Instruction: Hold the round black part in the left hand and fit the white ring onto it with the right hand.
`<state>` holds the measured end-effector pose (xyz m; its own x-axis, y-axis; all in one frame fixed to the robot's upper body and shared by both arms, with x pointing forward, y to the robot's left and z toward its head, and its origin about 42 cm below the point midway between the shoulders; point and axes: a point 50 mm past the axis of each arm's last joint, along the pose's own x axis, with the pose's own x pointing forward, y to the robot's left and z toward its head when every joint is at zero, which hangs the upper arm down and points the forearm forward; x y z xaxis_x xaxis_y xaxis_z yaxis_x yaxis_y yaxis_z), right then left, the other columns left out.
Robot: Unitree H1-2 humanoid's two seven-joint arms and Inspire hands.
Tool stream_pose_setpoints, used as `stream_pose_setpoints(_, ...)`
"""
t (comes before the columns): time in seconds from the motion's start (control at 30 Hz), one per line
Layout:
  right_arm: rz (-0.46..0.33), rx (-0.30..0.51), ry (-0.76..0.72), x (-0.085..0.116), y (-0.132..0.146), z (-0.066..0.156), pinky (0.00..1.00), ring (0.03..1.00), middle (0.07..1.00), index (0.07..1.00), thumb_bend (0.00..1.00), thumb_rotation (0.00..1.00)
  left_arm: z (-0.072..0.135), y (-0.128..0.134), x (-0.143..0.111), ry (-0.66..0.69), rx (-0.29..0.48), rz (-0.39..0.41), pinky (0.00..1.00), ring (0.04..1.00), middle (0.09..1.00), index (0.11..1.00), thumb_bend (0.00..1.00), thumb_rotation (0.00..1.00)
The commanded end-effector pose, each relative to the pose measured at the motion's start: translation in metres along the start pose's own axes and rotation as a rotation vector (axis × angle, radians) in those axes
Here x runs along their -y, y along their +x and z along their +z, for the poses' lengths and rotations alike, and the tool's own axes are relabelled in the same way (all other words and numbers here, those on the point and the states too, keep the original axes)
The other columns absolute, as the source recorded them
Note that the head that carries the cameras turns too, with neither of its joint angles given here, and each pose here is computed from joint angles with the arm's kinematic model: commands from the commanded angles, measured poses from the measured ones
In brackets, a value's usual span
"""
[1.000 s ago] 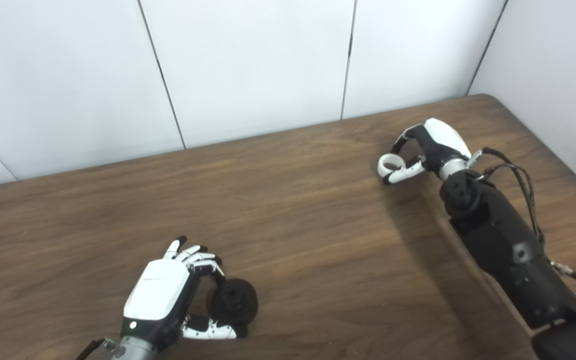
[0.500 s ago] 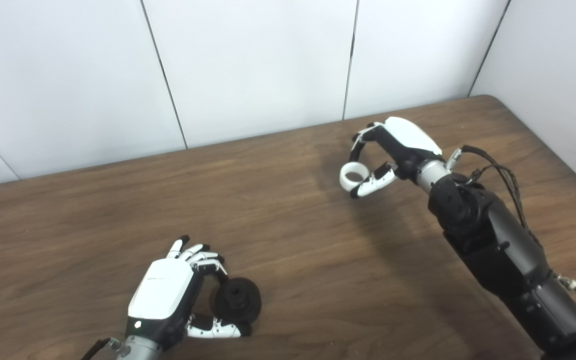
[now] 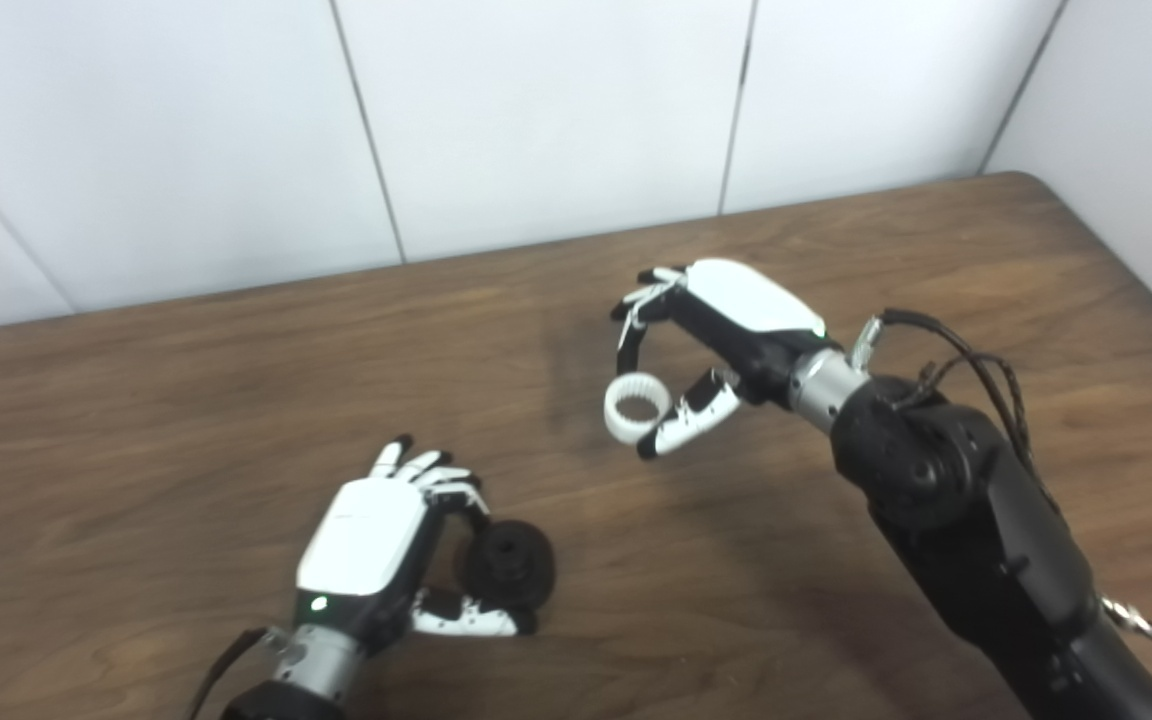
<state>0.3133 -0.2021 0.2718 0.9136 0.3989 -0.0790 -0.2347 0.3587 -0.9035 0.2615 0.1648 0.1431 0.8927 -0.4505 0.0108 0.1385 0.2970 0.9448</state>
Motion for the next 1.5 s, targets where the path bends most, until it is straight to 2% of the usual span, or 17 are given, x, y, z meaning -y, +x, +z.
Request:
stream_pose_setpoints(0.0, -0.033, 0.065, -0.023, 0.008, -0.004, 0.016, 0.98, 0.938, 0.815, 0.483, 0.52, 0.14, 0.007, 0.002, -0.002, 0.016, 0.018, 0.003, 1.0, 0.888, 0.768, 0.483, 0.52, 0.05)
stream_pose_setpoints(0.13, 0.009, 0.093, 0.005, -0.002, -0.005, 0.027, 1.0, 0.955, 0.83, 0.483, 0.52, 0.14, 0.01, 0.003, -0.002, 0.007, 0.02, 0.003, 1.0, 0.894, 0.773, 0.484, 0.52, 0.06)
stream_pose_setpoints(0.8, 0.058, 0.177, 0.055, -0.035, 0.001, 0.055, 1.0, 0.96, 0.855, 0.482, 0.52, 0.14, 0.017, 0.006, -0.004, -0.002, 0.015, 0.014, 1.0, 0.895, 0.772, 0.484, 0.52, 0.06)
stream_pose_setpoints(1.47, 0.052, 0.177, 0.081, -0.051, 0.01, 0.058, 1.0, 0.967, 0.85, 0.482, 0.52, 0.13, 0.02, 0.008, -0.003, -0.007, 0.011, 0.024, 1.0, 0.894, 0.77, 0.483, 0.52, 0.05)
